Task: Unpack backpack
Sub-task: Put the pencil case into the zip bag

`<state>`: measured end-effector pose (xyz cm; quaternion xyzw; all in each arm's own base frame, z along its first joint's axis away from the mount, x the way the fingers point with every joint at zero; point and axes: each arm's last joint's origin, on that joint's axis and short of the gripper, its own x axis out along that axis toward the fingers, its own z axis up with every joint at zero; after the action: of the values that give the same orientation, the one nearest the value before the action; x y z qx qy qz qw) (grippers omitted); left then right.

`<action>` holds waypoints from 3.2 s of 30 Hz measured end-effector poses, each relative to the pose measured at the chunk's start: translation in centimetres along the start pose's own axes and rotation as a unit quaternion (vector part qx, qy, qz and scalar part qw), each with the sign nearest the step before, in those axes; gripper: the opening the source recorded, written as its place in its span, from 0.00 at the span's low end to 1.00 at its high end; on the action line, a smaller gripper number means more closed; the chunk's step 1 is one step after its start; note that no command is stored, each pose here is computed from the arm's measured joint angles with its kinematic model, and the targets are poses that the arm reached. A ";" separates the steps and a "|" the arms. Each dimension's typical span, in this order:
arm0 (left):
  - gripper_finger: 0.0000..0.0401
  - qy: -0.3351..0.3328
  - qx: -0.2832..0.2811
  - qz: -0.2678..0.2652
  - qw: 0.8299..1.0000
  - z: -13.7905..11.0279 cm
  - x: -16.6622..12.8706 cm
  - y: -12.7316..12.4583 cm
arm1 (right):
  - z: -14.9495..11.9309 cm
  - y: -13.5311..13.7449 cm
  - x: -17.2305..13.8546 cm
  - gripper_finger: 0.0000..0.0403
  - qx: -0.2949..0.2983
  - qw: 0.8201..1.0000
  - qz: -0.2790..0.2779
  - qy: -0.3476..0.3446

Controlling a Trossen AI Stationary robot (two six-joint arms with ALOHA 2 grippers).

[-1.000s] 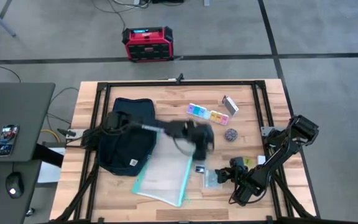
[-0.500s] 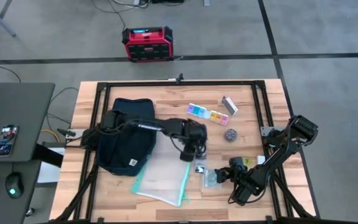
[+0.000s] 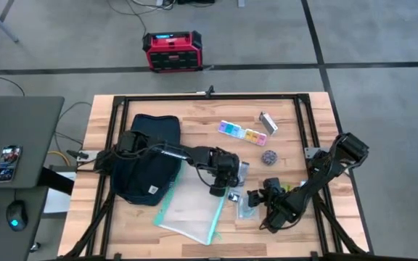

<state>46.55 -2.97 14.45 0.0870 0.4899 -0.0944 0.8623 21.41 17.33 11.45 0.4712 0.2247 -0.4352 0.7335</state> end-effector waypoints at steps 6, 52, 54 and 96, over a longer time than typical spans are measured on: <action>0.31 -0.018 0.003 0.004 1.000 0.3 0.1 0.1 | 1.0 1.2 1.3 0.76 0.007 1.000 0.005 -0.006; 0.31 -0.036 0.063 -0.016 0.997 -1.1 0.8 0.0 | 2.1 3.6 3.4 0.76 0.129 0.991 0.034 0.027; 0.31 -0.039 0.062 -0.018 0.997 -1.1 0.8 -0.1 | 2.3 3.7 3.8 0.76 0.132 0.990 0.032 0.020; 0.31 -0.062 0.071 0.017 0.995 -1.0 0.7 -0.4 | 1.0 4.1 4.6 0.06 0.060 0.995 0.081 -0.002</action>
<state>45.98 -3.19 13.35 0.1505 0.4260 -0.1197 0.8841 27.17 15.18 10.54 0.5300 0.1584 -0.3880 0.7372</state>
